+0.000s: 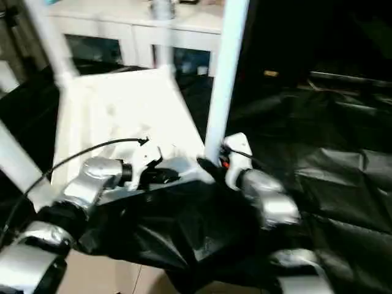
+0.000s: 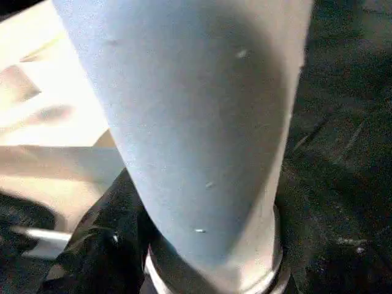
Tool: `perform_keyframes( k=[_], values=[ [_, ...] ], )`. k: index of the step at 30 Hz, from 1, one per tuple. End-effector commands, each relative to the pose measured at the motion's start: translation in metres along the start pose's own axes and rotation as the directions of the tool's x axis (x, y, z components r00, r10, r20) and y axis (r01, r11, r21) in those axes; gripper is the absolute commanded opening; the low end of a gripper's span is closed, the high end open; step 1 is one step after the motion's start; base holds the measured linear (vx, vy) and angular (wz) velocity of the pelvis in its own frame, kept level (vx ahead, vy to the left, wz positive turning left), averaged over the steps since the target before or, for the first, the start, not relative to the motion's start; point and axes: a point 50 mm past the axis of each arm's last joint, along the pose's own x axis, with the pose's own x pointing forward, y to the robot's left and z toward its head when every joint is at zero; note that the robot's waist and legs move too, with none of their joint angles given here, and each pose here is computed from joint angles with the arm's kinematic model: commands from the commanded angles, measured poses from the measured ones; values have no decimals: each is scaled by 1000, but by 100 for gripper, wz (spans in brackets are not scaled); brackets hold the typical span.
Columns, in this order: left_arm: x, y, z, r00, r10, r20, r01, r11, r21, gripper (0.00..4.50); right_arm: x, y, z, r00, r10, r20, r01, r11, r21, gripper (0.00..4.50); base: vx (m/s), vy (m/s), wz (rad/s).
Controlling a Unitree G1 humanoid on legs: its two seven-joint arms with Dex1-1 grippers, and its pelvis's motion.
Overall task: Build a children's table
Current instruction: Rotate leg to tighten
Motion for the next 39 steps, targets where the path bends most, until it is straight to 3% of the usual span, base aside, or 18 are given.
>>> perform_keyframes(
  k=[1, 3, 5, 8, 12, 16, 19, 20, 24, 35, 39],
  values=[
    [28, -28, 21, 987, -144, 75, 141, 989, 50, 0, 12, 29, -28, 990, 79, -114, -77, 997, 17, 321, 0, 0, 0],
    [28, -27, 21, 986, -146, 76, 143, 988, 53, 0, 12, 29, -26, 991, 90, -98, -86, 996, 37, 321, 0, 0, 0],
    [25, -25, 21, 988, -138, 74, 134, 989, 58, 0, 12, 28, -21, 991, 110, -73, -106, 993, 51, 357, 0, 0, 0],
    [20, -22, 20, 987, -144, 72, 139, 988, 71, 0, 9, 25, -17, 986, 154, -63, -153, 988, 26, 388, 0, 0, 0],
    [10, -19, 19, 978, -198, 68, 191, 976, 102, 0, -2, 20, -9, 961, 273, -35, -274, 961, -39, 388, 0, 0, 0],
    [-2, -15, 17, 959, -281, 47, 273, 953, 131, 0, -24, 15, -1, 877, 478, -44, -480, 874, -78, 388, 0, 0, 0],
    [-5, -14, 15, 955, -296, 31, 289, 947, 141, 0, -31, 14, 0, 846, 530, -63, -534, 842, -80, 388, 0, 0, 0],
    [-8, -10, 14, 955, -297, 13, 292, 945, 146, 0, -39, 12, 0, 805, 587, -89, -593, 802, -71, 388, 0, 0, 0],
    [-12, -5, 13, 949, -316, -17, 314, 937, 153, 0, -50, 11, 0, 742, 657, -135, -667, 743, -50, 388, 0, 0, 0],
    [-13, -1, 14, 943, -333, -24, 332, 929, 163, 0, -54, 17, -2, 699, 700, -150, -709, 705, -12, 297, 0, 0, 0],
    [-11, -2, 13, 948, -317, -14, 316, 936, 158, 0, -52, 18, -4, 722, 678, -134, -686, 728, -10, 278, 0, 0, 0]
  ],
)
